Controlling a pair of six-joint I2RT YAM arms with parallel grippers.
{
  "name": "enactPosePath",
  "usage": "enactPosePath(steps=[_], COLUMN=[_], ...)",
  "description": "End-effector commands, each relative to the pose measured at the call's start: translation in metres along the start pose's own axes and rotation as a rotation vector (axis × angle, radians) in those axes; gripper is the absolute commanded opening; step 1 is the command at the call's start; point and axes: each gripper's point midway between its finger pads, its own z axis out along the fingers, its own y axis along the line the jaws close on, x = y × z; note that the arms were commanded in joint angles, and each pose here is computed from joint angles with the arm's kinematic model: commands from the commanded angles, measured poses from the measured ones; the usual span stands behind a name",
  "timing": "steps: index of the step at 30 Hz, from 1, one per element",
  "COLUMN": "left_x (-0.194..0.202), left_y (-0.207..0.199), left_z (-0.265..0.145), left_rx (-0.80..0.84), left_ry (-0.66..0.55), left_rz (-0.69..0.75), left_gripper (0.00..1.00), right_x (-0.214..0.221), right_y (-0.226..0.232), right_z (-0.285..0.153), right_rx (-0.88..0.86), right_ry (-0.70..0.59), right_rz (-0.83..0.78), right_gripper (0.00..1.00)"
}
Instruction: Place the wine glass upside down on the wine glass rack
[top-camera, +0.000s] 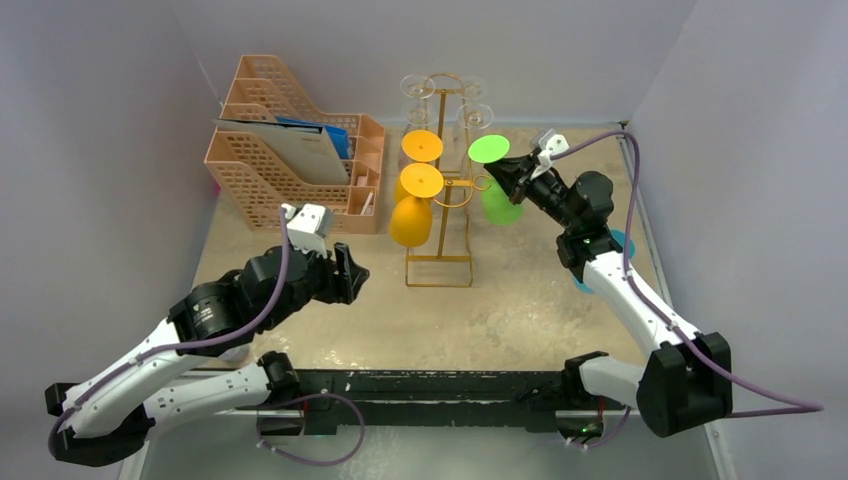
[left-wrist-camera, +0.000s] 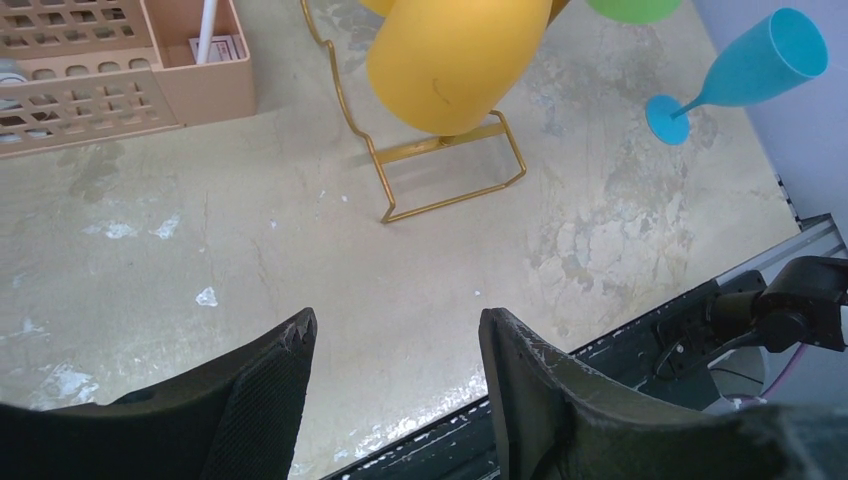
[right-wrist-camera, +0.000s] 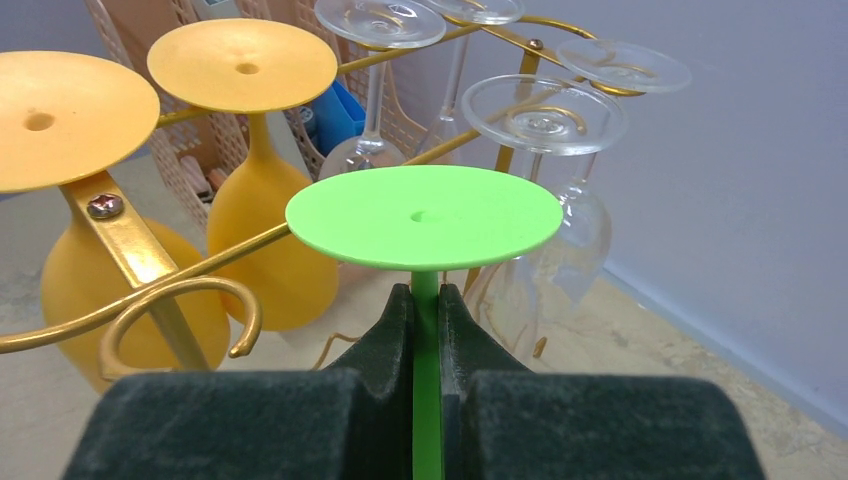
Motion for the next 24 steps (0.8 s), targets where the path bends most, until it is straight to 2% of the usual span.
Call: enactPosePath(steps=[1, 21, 24], left_x=[-0.009, -0.008, -0.008], left_y=[0.006, 0.016, 0.017], left_z=[-0.005, -0.010, -0.010], left_rx=[-0.022, -0.056, -0.060], left_ry=[-0.044, -0.055, -0.056], left_rz=[-0.021, -0.022, -0.023], left_gripper=[0.59, 0.59, 0.59], right_x=[-0.017, -0.015, -0.013], right_y=[0.000, 0.002, 0.005], right_z=[0.004, 0.020, 0.020], right_rx=[-0.017, -0.082, -0.088], right_ry=[-0.068, -0.082, -0.079], right_rz=[-0.082, -0.066, -0.036], right_gripper=[0.00, 0.00, 0.07])
